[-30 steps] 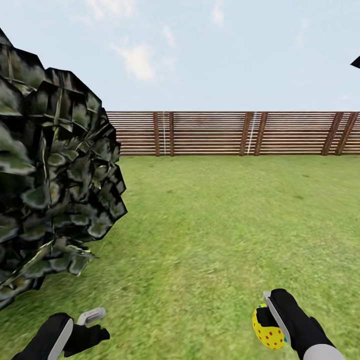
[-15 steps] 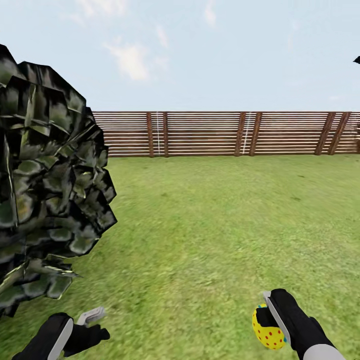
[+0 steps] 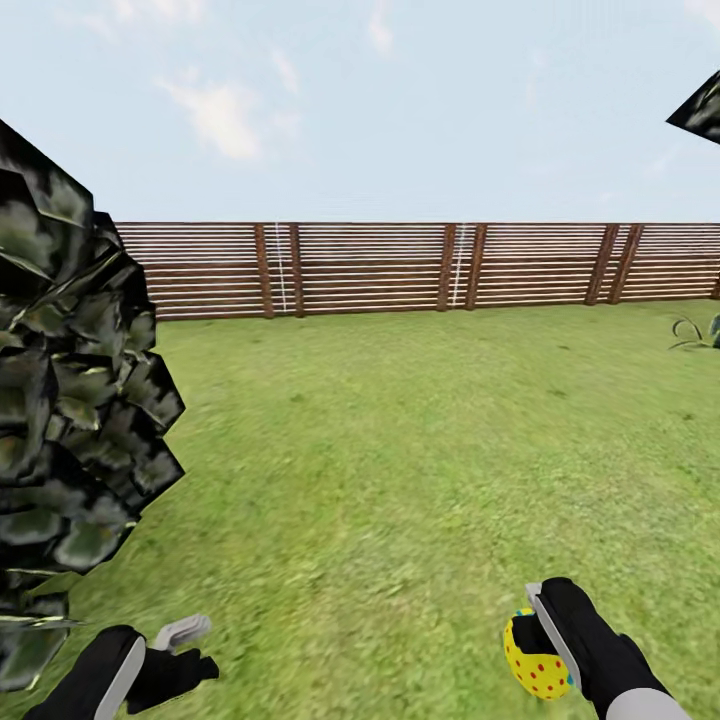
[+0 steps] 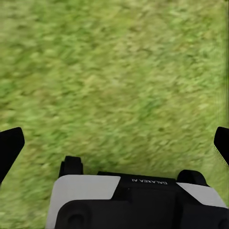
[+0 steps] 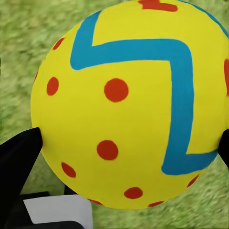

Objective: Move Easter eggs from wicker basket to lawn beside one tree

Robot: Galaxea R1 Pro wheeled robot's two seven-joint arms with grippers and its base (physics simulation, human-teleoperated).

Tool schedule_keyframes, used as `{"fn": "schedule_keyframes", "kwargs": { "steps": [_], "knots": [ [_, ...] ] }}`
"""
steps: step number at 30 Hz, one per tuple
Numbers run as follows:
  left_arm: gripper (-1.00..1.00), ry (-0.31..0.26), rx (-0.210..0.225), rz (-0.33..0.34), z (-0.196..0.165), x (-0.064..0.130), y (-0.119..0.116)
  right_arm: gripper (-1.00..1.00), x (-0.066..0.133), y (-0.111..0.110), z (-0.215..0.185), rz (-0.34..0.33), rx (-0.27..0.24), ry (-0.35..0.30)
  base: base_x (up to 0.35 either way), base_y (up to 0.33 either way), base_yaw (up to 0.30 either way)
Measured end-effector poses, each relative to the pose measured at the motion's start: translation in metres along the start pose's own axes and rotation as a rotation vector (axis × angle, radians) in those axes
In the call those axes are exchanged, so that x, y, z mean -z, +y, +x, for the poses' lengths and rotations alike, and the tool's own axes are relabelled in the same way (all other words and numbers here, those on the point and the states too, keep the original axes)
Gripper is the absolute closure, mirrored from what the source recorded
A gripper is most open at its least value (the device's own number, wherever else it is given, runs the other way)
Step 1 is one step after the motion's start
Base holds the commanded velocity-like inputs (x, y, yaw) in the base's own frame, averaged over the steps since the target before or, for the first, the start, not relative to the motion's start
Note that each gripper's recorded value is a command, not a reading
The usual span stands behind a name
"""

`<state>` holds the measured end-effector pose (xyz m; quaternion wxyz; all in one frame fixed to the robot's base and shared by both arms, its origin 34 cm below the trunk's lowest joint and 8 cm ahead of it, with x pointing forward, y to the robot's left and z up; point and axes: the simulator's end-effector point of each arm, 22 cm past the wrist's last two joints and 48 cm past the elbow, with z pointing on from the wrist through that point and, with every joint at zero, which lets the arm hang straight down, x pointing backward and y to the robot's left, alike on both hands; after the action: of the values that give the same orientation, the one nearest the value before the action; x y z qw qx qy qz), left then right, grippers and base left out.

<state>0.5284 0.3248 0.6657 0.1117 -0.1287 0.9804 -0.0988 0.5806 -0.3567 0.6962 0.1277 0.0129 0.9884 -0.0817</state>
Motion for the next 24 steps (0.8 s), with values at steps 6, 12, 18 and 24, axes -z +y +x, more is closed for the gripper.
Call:
{"fn": "schedule_keyframes", "kwargs": {
  "steps": [6,12,18,24],
  "knots": [
    [-1.00,0.000,0.000,0.000,0.0000,0.0000,0.0000,1.00,0.0000,0.0000,0.0000,0.000,0.000,0.000,0.336,0.000,0.000],
    [-1.00,0.000,0.000,0.000,0.0001,-0.0001,-0.0002,1.00,0.0001,0.0000,-0.0001,0.000,0.000,0.000,0.337,0.000,0.000],
    [-1.00,0.000,0.001,0.000,-0.0001,0.0001,0.0002,1.00,0.0001,0.0000,-0.0001,0.000,0.000,0.000,0.337,0.090,0.000],
    [-1.00,0.000,0.001,0.000,-0.0001,0.0001,0.0002,1.00,0.0002,0.0000,0.0000,0.000,0.000,0.000,0.337,0.141,0.000]
  ]
}}
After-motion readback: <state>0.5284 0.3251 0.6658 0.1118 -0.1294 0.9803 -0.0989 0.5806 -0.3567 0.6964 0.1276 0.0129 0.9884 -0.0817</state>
